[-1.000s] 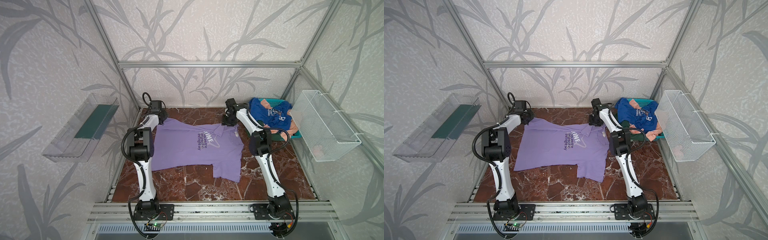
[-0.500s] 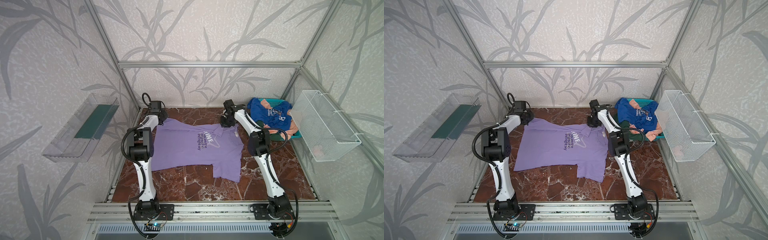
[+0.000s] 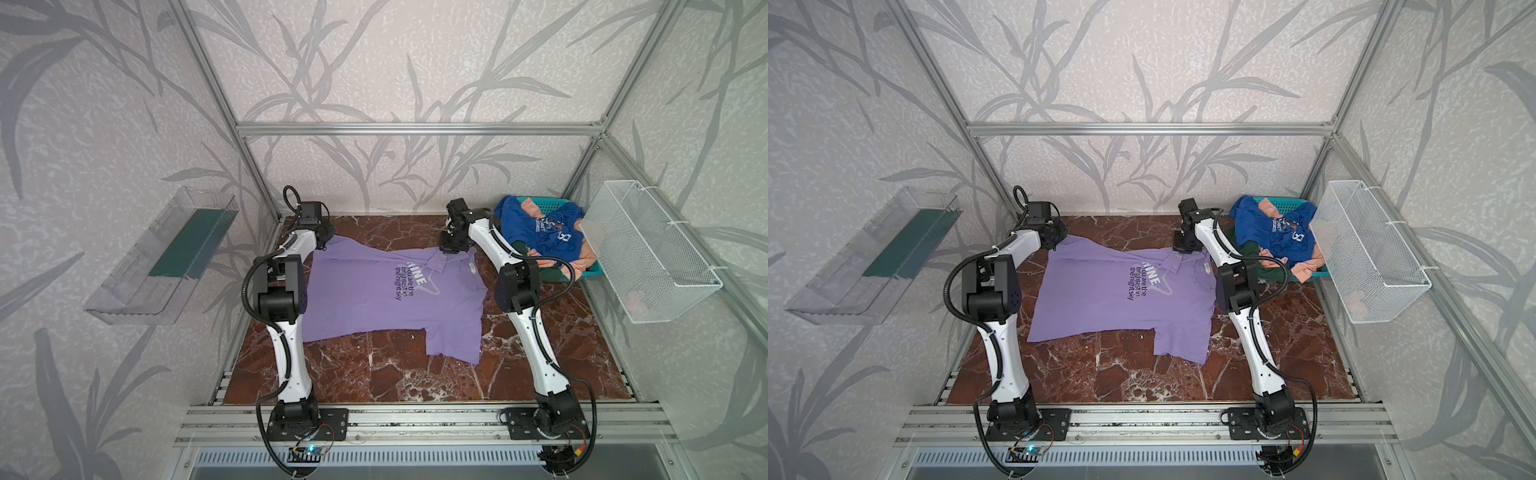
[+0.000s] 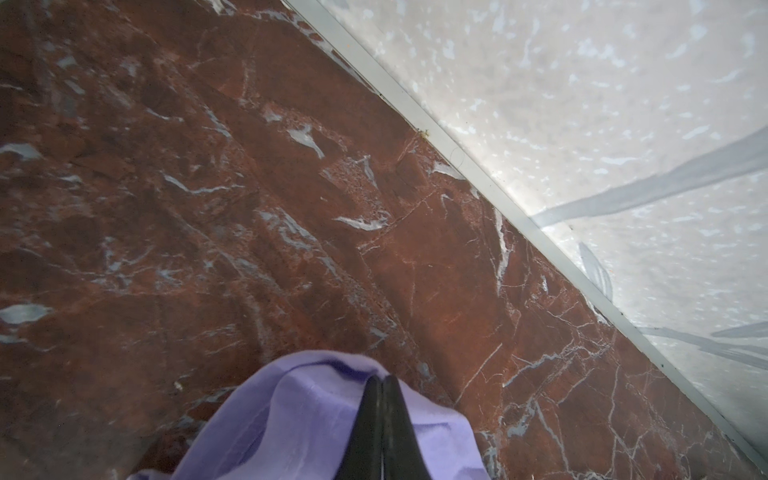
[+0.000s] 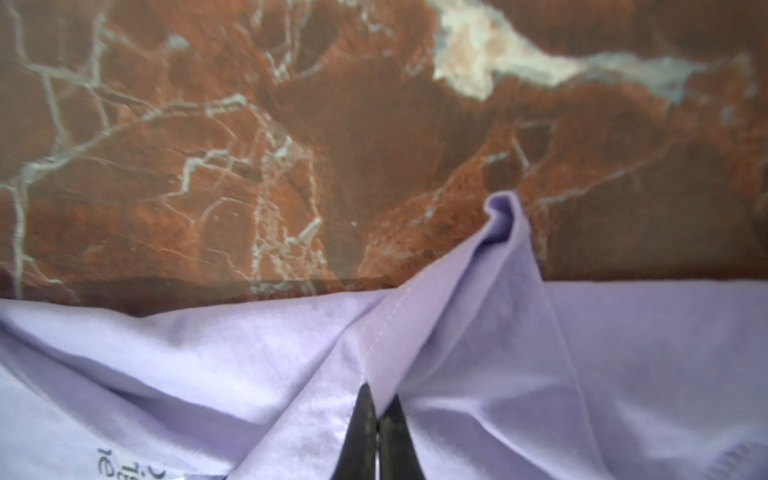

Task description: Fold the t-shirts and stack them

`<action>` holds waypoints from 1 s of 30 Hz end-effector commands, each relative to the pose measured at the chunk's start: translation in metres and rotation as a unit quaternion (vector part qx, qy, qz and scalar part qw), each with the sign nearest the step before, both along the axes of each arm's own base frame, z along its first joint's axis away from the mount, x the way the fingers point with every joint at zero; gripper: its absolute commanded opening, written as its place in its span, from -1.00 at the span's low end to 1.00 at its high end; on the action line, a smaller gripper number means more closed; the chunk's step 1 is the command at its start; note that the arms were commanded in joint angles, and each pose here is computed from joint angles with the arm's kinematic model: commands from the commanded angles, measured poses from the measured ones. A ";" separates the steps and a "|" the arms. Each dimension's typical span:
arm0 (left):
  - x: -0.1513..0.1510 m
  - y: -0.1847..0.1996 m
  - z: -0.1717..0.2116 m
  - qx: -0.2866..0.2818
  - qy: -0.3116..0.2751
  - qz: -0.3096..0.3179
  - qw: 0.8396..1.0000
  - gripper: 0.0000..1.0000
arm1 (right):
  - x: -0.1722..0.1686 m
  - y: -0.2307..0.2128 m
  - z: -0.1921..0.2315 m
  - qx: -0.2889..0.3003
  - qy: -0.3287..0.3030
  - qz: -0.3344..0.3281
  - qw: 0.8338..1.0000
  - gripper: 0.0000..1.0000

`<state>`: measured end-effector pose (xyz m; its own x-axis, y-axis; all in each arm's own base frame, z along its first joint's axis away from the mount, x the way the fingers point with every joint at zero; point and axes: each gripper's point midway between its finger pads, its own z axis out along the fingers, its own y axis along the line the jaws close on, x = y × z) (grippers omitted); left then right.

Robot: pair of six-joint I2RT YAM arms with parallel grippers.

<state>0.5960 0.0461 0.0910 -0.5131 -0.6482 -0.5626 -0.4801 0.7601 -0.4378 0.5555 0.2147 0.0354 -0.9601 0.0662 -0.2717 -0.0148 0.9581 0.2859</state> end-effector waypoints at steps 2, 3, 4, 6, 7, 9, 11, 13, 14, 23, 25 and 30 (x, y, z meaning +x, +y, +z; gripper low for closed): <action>0.009 0.002 0.007 -0.007 -0.010 -0.007 1.000 -1.00 | 0.022 0.008 0.026 0.037 -0.046 -0.004 0.998 -1.00; 0.012 0.003 0.008 -0.008 -0.011 -0.007 1.000 -1.00 | 0.027 0.006 0.032 0.037 -0.058 -0.009 0.998 -1.00; 0.014 0.003 0.009 -0.008 -0.013 -0.007 1.000 -1.00 | 0.032 0.004 0.038 0.036 -0.070 -0.015 0.997 -1.00; 0.021 0.005 0.012 -0.012 -0.020 -0.009 1.000 -1.00 | 0.043 0.000 0.051 0.037 -0.096 -0.023 0.994 -1.00; 0.025 0.005 0.014 -0.013 -0.024 -0.011 1.000 -1.00 | 0.047 -0.002 0.057 0.038 -0.107 -0.027 0.993 -1.00; 0.032 0.004 0.016 -0.018 -0.030 -0.017 0.999 -1.00 | 0.055 -0.006 0.066 0.038 -0.126 -0.036 0.991 -1.00; 0.039 0.005 0.019 -0.021 -0.036 -0.019 0.999 -1.00 | 0.063 -0.011 0.073 0.034 -0.144 -0.046 0.988 -1.00; 0.045 0.007 0.022 -0.024 -0.045 -0.017 0.999 -1.00 | 0.071 -0.014 0.079 0.029 -0.165 -0.050 0.985 -1.00; 0.049 0.008 0.024 -0.027 -0.052 -0.017 0.998 -1.00 | 0.074 -0.016 0.084 0.027 -0.174 -0.057 0.983 -1.00; 0.063 -0.002 0.031 -0.052 -0.073 -0.058 0.994 -1.00 | 0.081 -0.020 0.108 0.033 -0.204 -0.051 0.977 -1.00; 0.060 -0.005 0.030 -0.050 -0.075 -0.064 0.994 -1.00 | 0.073 -0.017 0.106 0.042 -0.188 -0.049 0.980 -1.00; 0.055 -0.003 0.021 -0.046 -0.081 -0.075 0.993 -1.00 | 0.054 -0.013 0.104 0.059 -0.147 -0.046 0.986 -1.00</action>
<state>0.6521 0.0434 0.0994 -0.5174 -0.6472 -0.5599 -0.3324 0.7549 -0.5654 0.6228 0.1987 0.1020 -0.8284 0.1869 -0.5279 -0.0154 0.9347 0.3551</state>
